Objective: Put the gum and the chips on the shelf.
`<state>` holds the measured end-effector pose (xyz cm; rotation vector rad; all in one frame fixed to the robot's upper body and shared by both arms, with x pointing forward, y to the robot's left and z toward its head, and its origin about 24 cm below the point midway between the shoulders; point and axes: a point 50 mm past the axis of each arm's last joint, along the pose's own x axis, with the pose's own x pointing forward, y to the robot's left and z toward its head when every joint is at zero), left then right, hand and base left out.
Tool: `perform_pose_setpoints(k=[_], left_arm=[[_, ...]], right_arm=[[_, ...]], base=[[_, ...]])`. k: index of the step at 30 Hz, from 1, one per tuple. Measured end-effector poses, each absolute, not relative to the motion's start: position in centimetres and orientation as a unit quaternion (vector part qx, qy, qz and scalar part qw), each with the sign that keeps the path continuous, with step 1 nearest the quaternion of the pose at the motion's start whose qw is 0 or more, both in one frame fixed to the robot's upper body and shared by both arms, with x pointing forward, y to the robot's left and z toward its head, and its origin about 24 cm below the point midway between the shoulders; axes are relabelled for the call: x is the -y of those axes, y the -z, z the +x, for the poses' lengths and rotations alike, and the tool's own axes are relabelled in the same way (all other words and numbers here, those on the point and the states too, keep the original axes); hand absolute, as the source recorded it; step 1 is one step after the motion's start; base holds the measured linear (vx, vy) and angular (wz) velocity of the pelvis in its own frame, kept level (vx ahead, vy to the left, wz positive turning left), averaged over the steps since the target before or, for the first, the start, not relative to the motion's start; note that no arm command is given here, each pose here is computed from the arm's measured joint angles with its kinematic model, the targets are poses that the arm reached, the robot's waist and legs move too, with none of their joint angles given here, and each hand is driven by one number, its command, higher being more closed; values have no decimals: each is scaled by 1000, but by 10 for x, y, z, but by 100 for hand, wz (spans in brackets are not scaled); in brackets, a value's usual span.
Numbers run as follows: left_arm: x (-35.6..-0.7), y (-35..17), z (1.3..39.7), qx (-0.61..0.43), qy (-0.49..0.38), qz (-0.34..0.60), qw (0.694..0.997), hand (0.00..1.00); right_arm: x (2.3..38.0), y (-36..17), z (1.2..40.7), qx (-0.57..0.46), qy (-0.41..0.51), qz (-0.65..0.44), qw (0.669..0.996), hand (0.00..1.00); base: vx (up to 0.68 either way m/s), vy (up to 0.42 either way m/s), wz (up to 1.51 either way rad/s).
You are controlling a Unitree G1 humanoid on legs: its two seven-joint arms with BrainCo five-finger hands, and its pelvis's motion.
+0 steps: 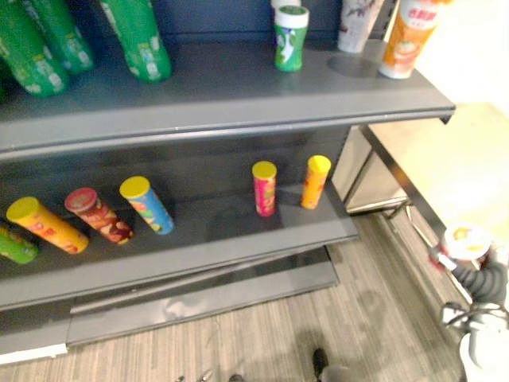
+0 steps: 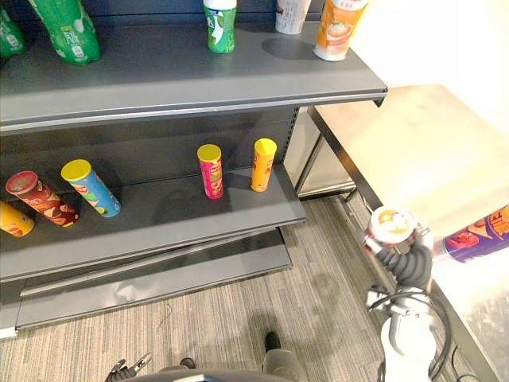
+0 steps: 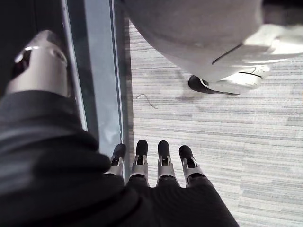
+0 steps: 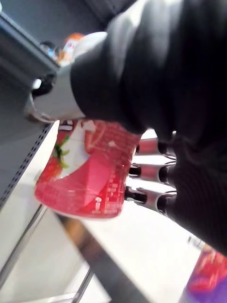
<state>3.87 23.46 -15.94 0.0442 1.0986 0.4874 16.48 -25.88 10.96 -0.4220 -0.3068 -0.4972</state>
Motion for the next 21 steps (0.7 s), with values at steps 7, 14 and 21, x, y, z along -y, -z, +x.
perform_pose_setpoints(k=[7, 14, 21], left_arm=[[-236, 160, 33, -526, -215, 22, 823, 0], [-238, 160, 30, -532, -216, 19, 818, 0], [-238, 163, 17, -552, -227, 11, 802, 0]], right_arm=[[263, -170, 178, 292, 238, -247, 893, 100], [254, -211, 193, 392, 185, -244, 867, 100], [239, -226, 236, 406, 95, -228, 880, 100]], base=[[12, -16, 15], [-3, 0, 7], [-13, 0, 1]])
